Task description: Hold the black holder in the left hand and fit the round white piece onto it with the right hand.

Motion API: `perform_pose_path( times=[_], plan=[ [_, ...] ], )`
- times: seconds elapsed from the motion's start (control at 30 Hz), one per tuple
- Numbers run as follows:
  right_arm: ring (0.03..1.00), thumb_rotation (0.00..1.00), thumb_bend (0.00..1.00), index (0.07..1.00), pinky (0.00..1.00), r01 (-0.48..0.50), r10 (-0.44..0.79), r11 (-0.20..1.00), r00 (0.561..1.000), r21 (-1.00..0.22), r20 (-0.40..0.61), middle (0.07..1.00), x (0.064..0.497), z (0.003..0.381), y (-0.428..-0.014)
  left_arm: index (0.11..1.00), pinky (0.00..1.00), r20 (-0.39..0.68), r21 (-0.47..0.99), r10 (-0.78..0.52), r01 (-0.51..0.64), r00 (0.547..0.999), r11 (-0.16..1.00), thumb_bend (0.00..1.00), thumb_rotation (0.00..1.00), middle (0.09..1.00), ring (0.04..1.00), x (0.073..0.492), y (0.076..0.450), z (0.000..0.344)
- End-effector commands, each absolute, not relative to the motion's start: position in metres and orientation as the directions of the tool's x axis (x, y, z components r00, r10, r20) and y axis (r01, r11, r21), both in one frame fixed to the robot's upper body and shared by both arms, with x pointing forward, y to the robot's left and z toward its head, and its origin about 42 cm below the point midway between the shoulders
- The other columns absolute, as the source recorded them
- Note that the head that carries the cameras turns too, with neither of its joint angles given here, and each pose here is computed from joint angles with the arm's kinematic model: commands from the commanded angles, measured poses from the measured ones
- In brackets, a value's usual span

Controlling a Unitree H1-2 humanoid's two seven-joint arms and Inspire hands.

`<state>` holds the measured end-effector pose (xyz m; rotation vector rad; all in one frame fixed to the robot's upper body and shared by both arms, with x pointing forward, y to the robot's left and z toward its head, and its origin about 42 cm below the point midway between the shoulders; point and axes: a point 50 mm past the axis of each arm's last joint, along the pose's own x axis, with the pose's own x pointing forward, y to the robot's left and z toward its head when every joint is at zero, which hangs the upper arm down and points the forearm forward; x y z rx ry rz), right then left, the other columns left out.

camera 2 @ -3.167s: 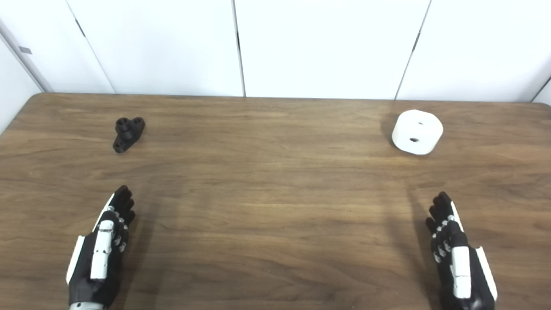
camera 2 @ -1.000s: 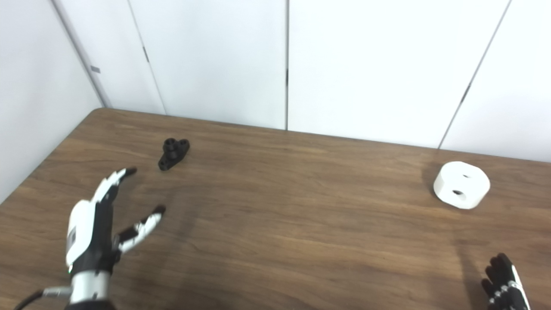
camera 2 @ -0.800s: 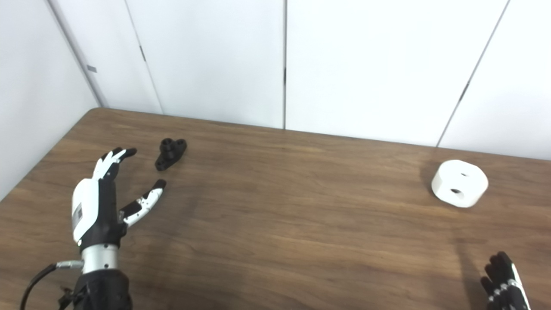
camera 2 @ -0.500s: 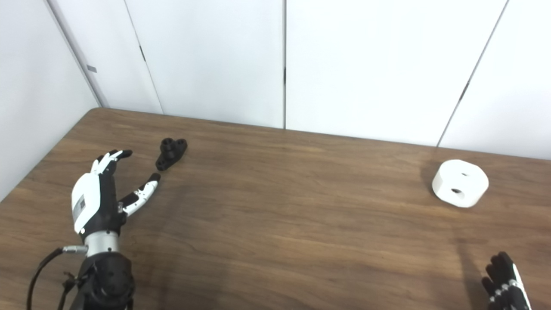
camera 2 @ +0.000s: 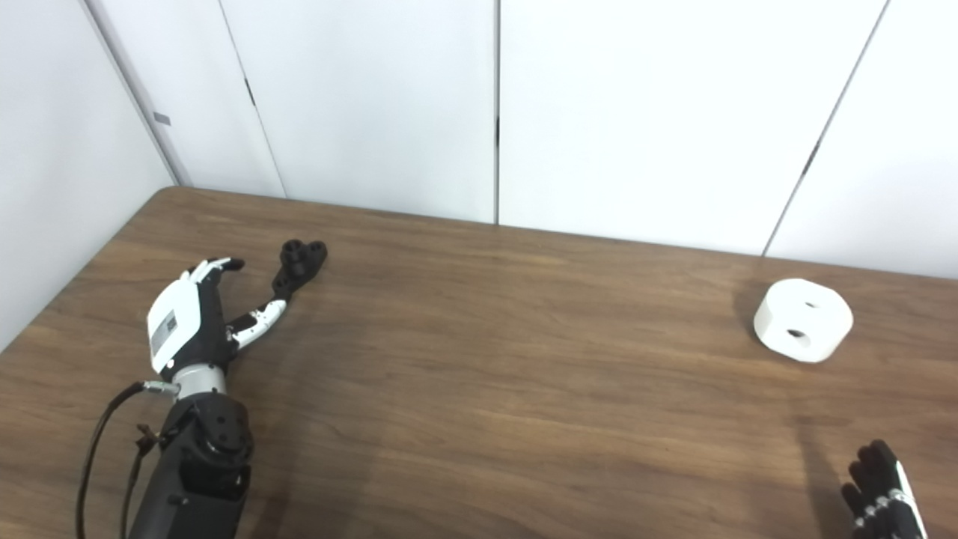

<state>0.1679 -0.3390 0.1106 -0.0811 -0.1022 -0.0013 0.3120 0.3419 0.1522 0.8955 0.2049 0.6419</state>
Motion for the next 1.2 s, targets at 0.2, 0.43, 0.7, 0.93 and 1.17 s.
perform_pose_path(
  times=[0.2, 0.43, 0.7, 0.93, 1.17],
  plan=[
    [1.000, 1.00, 0.70, 0.999, 1.00, 0.018, -0.015, 0.998, 0.999, -0.062, 0.047, 1.000, 0.165, 0.094, -0.331, 0.790, 0.98, 0.135, 0.819, 0.586, -0.422, 0.799, 0.388, 0.76, 0.42, 0.919, 0.970, 0.348, 0.350, 0.167],
    [1.000, 1.00, 0.70, 0.983, 1.00, 0.022, -0.021, 0.999, 0.999, -0.032, 0.050, 0.992, 0.165, 0.092, -0.329, 0.799, 0.98, 0.103, 0.827, 0.594, -0.400, 0.798, 0.394, 0.77, 0.44, 0.930, 0.981, 0.365, 0.355, 0.168],
    [1.000, 0.98, 0.67, 0.977, 1.00, 0.010, -0.009, 1.000, 0.998, -0.028, 0.055, 0.992, 0.164, 0.092, -0.328, 0.782, 0.97, 0.070, 0.814, 0.588, -0.387, 0.806, 0.433, 0.78, 0.41, 0.918, 0.969, 0.381, 0.355, 0.174],
    [1.000, 0.97, 0.64, 0.963, 1.00, 0.006, -0.004, 1.000, 0.998, -0.024, 0.061, 0.996, 0.162, 0.092, -0.328, 0.777, 0.96, 0.060, 0.835, 0.595, -0.367, 0.802, 0.410, 0.77, 0.40, 0.911, 0.957, 0.393, 0.358, 0.171],
    [1.000, 0.97, 0.66, 0.957, 1.00, 0.011, -0.010, 1.000, 0.998, -0.024, 0.059, 0.990, 0.162, 0.093, -0.329, 0.753, 0.95, 0.048, 0.843, 0.592, -0.350, 0.805, 0.408, 0.76, 0.37, 0.907, 0.958, 0.396, 0.357, 0.169]
  ],
)
